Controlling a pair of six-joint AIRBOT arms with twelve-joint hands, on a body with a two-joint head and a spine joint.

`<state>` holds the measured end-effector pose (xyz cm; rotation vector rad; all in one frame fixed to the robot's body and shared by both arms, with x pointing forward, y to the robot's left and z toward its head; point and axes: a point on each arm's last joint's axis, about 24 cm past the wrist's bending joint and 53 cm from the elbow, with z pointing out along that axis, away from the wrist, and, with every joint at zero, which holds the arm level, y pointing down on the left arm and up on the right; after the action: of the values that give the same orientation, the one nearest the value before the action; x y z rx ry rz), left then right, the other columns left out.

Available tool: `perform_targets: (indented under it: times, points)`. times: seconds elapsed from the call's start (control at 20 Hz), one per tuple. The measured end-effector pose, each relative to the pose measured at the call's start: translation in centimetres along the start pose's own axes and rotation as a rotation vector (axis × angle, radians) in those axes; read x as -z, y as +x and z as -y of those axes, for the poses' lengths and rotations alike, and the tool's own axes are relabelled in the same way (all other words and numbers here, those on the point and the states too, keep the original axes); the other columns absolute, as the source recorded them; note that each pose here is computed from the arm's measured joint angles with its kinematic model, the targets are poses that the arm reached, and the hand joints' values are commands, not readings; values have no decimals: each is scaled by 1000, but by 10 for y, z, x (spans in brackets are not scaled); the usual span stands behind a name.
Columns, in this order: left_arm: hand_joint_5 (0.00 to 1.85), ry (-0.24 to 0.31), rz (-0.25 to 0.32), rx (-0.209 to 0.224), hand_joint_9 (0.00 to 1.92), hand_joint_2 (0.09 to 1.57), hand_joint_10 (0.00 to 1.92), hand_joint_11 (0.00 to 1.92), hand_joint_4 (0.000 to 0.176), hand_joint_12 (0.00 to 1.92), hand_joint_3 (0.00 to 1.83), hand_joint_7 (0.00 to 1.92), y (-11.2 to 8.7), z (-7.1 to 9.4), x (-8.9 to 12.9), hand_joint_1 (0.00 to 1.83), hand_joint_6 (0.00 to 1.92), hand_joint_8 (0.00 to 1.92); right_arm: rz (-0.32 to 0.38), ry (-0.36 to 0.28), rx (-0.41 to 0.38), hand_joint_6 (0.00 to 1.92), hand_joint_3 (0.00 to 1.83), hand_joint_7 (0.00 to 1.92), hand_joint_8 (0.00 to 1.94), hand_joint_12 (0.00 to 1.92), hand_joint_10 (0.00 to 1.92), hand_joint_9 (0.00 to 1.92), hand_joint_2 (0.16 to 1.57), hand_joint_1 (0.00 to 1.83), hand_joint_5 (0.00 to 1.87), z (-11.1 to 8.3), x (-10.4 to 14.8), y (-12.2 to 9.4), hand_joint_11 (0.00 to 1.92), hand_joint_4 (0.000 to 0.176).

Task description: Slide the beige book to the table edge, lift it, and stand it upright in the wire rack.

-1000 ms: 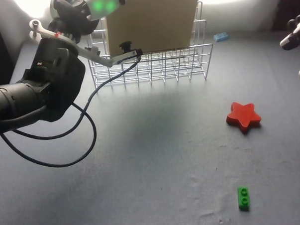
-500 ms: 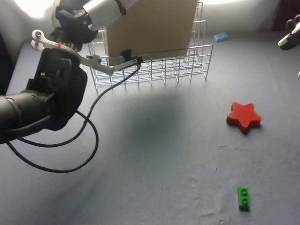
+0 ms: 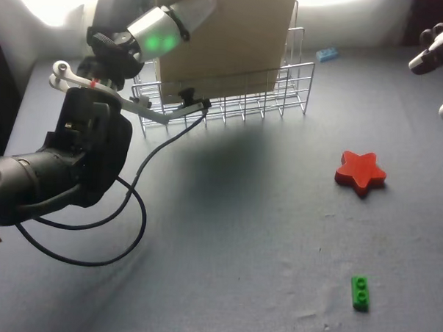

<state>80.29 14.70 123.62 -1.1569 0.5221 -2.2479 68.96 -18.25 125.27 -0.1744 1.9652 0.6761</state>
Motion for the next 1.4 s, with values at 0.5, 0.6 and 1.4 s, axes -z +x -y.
perform_targets:
  times: [0.5,0.6,1.4]
  points:
    - [706,-5,15,-26,640,1235,1408,675,0,1652,0,567,-5,-5,5,1469,1381,1377,-2,-3,1,1,4,473,6,1064,3,446,1170,290,443,-2,0,1,3,0]
    - [677,-5,15,-27,635,1242,1430,687,0,1651,0,539,-5,-5,5,1468,1401,1411,-2,-3,2,6,3,478,7,1066,5,452,1168,288,456,-2,0,1,4,0]
    - [693,-8,17,-35,594,1124,344,274,0,1199,0,776,-3,-7,6,1073,637,104,-3,-2,-2,1,3,444,1,1059,0,421,1176,269,431,-1,0,1,0,0]
